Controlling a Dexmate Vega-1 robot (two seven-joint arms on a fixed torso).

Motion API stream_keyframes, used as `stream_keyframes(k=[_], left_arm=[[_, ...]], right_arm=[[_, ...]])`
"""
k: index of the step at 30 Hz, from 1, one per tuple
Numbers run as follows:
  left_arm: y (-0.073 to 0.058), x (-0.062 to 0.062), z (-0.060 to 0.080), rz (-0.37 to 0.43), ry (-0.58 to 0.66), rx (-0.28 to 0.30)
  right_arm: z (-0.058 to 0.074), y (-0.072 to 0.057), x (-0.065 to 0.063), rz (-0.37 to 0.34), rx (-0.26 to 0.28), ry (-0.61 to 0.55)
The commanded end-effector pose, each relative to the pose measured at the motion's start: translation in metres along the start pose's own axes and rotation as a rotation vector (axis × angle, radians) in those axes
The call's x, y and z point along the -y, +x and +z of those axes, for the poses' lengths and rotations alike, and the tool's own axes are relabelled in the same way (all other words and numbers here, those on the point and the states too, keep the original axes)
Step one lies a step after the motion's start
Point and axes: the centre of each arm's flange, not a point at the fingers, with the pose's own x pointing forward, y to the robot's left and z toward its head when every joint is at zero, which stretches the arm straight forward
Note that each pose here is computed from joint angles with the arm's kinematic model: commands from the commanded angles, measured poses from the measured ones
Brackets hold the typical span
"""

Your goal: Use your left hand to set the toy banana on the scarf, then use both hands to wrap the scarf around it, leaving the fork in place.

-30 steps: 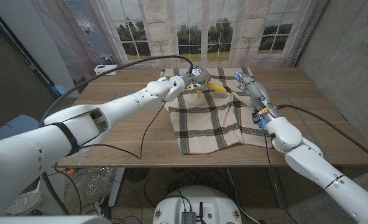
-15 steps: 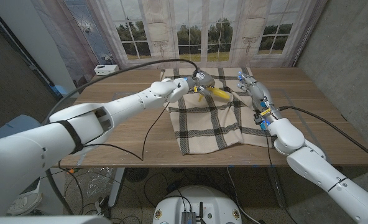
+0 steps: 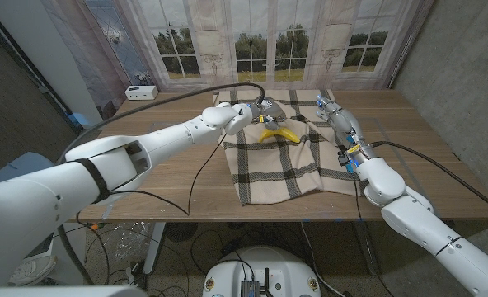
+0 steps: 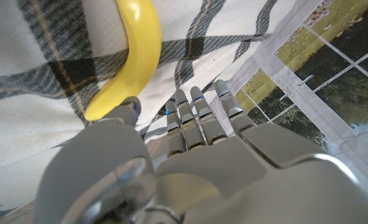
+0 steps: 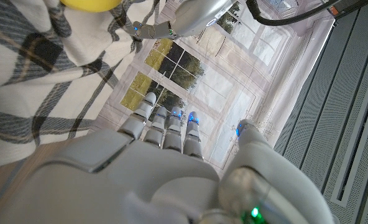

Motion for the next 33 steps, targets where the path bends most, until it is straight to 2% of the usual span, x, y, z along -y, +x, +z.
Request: stream_keyframes(k=[1, 11, 18, 27, 33], left_arm=[[-0.009, -0.002, -0.002, -0.032, -0.026, -0.034], [-0.033, -0.009, 0.001, -0.004, -0.113, -0.019], [-0.055, -0.011, 0.005, 0.005, -0.181, -0.011], [-0.079, -0.015, 0.013, 0.019, -0.225, -0.008], [-0.097, -0.013, 0.02, 0.027, -0.249, -0.019]], right_arm=[[0.001, -0.002, 0.002, -0.024, -0.027, -0.048], [0.004, -0.007, 0.005, -0.073, -0.091, -0.152], [0.002, -0.01, 0.006, -0.095, -0.168, -0.238], [0.009, -0.013, 0.002, -0.084, -0.253, -0.369], [0.014, -0.014, -0.002, -0.058, -0.301, -0.429]])
